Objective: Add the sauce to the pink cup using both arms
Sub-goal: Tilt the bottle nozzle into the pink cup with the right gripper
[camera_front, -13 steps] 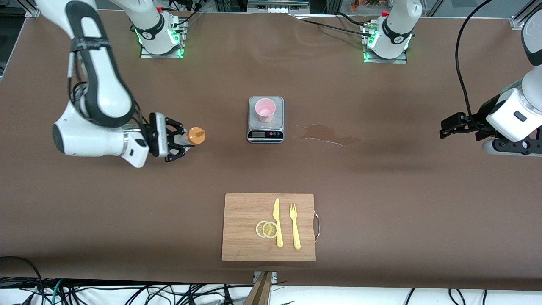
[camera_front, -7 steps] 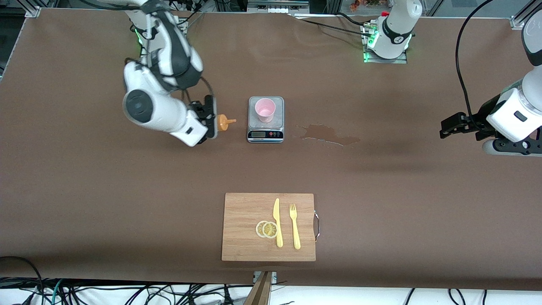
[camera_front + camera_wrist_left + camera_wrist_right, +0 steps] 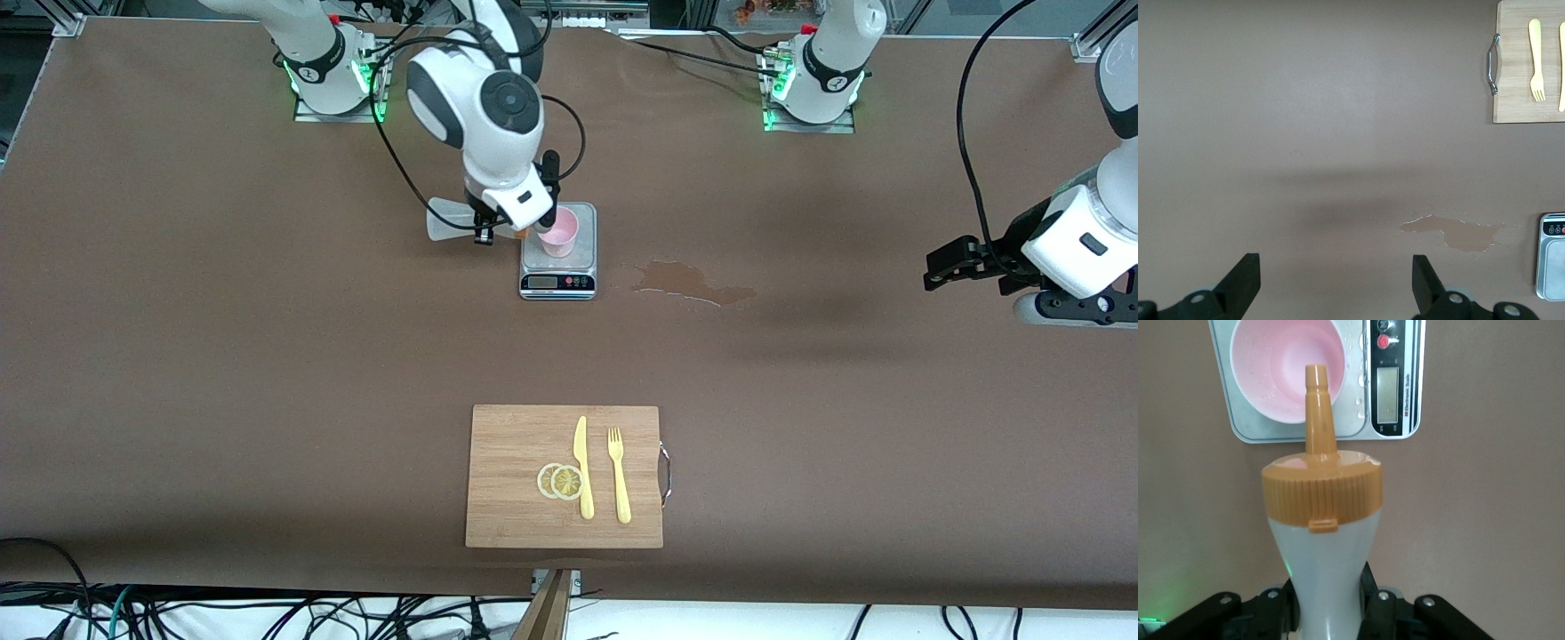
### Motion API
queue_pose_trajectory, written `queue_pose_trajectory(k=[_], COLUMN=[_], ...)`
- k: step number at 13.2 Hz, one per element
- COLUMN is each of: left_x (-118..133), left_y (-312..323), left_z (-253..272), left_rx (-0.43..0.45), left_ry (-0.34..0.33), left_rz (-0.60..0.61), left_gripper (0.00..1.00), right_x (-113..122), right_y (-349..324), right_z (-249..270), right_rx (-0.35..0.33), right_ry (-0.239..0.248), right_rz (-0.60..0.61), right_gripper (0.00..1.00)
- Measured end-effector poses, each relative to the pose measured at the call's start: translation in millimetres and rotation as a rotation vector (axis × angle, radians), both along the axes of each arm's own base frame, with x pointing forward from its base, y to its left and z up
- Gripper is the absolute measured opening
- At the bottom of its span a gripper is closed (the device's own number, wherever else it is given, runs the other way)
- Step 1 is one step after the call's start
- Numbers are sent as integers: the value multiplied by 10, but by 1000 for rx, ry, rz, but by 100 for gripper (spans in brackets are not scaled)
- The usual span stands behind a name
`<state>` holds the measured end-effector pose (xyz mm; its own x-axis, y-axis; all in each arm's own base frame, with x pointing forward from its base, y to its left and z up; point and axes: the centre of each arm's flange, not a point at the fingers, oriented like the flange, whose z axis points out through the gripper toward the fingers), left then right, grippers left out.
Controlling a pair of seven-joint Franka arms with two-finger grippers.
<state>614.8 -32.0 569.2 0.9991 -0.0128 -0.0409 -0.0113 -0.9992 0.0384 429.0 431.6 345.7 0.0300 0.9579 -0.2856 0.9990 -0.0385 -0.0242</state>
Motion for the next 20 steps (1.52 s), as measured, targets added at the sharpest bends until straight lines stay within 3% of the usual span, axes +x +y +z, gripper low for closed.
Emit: queue_pose_trajectory(k=[4,10,15,20], left_x=[0,0,0,0], left_y=[0,0,0,0], left_z=[0,0,0,0], left_rx=[0,0,0,0], left_ry=[0,0,0,0], left_rz=[0,0,0,0], left_gripper=[100,100,100,100], right_x=[-192,-416,-422,-359], right_y=[86,208,213,210], right_z=[-25,-55,-70,25], right_rx=[-119,-224,-231,-153], right_ry=[-51,-114,-126,-114], right_rz=[38,72,55,1], right_gripper=[33,33,33,33])
